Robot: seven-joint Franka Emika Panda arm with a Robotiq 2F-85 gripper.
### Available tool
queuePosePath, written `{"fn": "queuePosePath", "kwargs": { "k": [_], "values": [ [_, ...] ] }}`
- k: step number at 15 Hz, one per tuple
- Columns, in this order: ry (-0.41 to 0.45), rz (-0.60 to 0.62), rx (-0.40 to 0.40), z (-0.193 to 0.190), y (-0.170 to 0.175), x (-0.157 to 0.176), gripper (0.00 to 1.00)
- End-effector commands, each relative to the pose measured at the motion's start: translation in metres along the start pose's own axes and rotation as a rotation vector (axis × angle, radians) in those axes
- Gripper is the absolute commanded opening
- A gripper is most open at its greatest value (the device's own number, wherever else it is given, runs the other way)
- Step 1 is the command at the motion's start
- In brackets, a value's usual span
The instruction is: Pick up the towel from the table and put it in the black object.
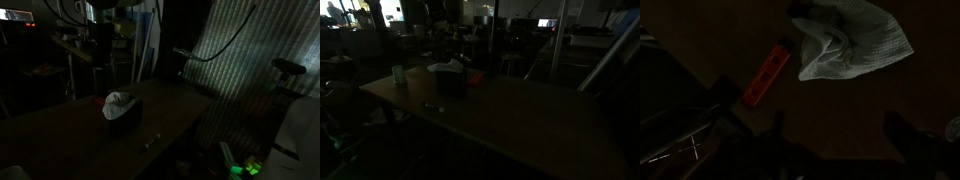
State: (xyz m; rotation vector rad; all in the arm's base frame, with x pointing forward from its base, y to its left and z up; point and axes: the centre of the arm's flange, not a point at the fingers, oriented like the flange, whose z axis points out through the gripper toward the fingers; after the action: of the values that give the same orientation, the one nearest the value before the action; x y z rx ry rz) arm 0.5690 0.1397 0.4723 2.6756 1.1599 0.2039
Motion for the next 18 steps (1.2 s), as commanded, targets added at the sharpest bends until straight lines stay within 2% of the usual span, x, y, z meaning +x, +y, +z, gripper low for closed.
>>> {"fn": "queuePosePath", "kwargs": {
  "k": [1, 10, 18],
  "values": [
    [-0.019, -0.071, 0.004, 0.018, 0.027, 0.029, 1.00],
    [-0.099, -0.122, 0.093, 0.111, 0.045, 0.030, 1.00],
    [-0.159, -0.120, 0.186, 0.170, 0.034, 0.023, 1.00]
  ]
}}
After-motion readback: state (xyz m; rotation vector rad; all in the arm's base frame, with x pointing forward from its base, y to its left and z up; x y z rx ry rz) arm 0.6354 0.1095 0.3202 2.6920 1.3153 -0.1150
